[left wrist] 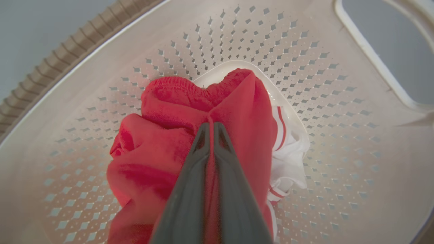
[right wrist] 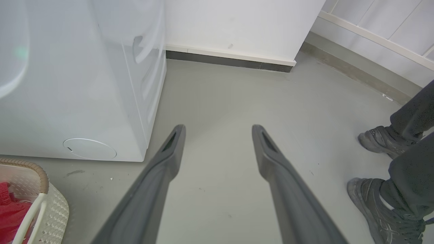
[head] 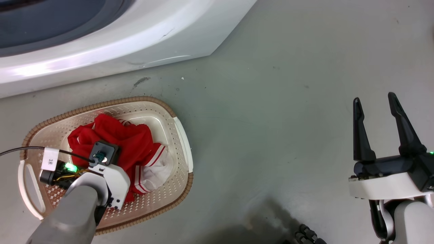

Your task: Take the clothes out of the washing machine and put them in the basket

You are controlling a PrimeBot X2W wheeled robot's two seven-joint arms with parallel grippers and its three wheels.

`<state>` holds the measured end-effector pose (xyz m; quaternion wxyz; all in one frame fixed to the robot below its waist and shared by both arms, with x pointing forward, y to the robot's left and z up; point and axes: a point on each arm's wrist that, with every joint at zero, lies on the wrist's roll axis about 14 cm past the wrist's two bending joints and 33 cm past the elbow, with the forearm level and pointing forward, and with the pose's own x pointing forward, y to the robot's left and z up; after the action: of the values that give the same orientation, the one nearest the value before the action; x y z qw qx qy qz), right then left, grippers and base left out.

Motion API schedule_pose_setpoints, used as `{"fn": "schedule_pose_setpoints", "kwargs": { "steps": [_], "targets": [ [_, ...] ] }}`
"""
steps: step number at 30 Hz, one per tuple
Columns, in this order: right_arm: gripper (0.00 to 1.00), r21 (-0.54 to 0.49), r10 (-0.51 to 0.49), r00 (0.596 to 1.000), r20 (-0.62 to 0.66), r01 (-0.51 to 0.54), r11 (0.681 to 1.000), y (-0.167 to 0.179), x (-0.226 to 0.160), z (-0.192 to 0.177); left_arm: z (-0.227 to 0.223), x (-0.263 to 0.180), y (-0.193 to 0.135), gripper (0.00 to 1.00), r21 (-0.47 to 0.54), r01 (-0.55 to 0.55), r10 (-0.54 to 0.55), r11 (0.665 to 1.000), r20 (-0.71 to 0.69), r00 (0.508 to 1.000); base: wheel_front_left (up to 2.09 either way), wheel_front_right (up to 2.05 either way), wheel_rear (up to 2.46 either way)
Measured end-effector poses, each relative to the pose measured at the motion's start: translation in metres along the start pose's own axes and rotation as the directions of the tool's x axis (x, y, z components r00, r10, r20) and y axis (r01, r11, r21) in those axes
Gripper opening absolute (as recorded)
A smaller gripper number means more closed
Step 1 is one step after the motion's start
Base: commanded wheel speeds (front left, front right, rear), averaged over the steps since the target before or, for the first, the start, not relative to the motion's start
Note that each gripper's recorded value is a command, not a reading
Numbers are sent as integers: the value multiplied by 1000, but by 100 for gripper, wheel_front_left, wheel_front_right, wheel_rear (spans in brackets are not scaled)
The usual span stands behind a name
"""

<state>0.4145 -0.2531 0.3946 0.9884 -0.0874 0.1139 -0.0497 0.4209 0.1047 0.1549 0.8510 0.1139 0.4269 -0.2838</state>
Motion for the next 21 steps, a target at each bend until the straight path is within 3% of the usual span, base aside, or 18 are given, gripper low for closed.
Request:
{"fn": "schedule_pose_setpoints", "kwargs": {
  "steps": [11, 12, 13, 21],
  "targets": [
    [100, -16, 21, 1000, 9, -20, 1000, 6, 8, 0, 2, 3, 1, 0, -71, -41, 41, 997, 3, 999, 0, 0, 0],
    [100, -16, 23, 1000, 14, -23, 1000, 7, 8, 2, 4, 2, 0, 32, -74, -41, 41, 996, 10, 999, 0, 0, 0],
    [100, -18, 26, 999, 19, -26, 1000, 8, 8, 4, 8, 0, 0, 100, -75, -39, 41, 996, 19, 999, 0, 0, 0],
    [100, -22, 28, 996, 90, -26, 999, 7, 1, 31, 53, -26, -4, 100, -109, -31, 49, 994, 162, 986, 0, 0, 0]
  ]
}}
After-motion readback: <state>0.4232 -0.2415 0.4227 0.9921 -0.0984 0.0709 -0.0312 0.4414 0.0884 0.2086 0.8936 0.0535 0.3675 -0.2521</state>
